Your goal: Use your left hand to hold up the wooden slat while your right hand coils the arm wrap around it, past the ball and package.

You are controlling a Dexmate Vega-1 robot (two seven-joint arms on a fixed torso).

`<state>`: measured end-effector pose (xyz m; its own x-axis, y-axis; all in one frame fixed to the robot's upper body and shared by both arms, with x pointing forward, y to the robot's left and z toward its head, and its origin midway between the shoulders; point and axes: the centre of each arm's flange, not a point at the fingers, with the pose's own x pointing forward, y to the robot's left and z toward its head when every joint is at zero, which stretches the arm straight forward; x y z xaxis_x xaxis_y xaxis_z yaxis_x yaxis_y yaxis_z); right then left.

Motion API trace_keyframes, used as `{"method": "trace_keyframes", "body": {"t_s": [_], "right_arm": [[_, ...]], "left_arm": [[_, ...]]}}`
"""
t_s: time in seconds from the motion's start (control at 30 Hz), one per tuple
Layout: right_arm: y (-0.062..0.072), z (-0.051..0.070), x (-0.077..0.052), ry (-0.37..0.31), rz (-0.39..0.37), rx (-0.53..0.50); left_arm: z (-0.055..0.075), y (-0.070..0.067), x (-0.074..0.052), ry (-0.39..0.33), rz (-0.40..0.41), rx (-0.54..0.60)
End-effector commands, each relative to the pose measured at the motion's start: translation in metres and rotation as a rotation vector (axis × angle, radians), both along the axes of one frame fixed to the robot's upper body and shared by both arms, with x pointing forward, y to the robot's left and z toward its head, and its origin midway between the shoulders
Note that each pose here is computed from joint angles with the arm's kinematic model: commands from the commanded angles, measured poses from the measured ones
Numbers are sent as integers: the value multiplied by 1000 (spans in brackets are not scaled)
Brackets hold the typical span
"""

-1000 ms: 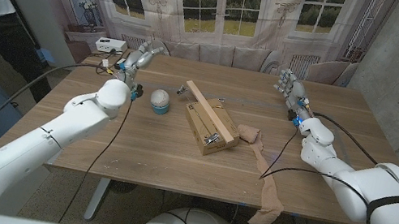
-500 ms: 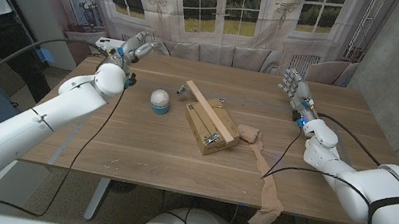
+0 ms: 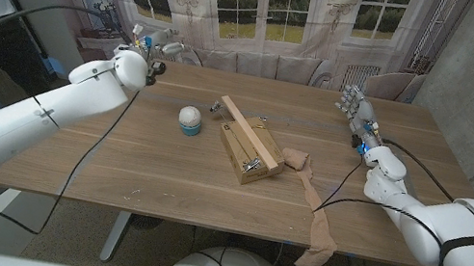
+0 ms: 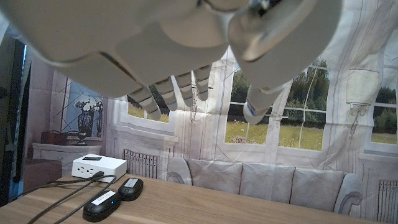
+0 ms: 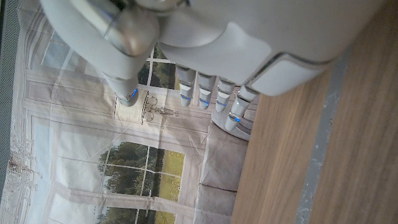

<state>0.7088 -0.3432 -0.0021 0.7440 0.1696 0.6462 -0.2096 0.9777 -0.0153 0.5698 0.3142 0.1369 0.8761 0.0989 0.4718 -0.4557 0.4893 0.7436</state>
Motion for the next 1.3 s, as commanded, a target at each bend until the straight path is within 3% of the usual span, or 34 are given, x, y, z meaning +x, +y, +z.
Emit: {"method": "trace_keyframes", "body": {"t_s": [0.03,0.3,0.73,1.3], "right_arm": [[-4,-13,-11,-57,-6,21],[-3,-22,-21,-89,-7,31],[2,-28,-27,-97,-2,35],[1,-33,-35,-105,-22,48]], "left_arm": [[44,9,0,132,48,131],[63,4,3,220,105,254],[78,-8,11,294,193,435],[85,-63,36,337,154,690]]}}
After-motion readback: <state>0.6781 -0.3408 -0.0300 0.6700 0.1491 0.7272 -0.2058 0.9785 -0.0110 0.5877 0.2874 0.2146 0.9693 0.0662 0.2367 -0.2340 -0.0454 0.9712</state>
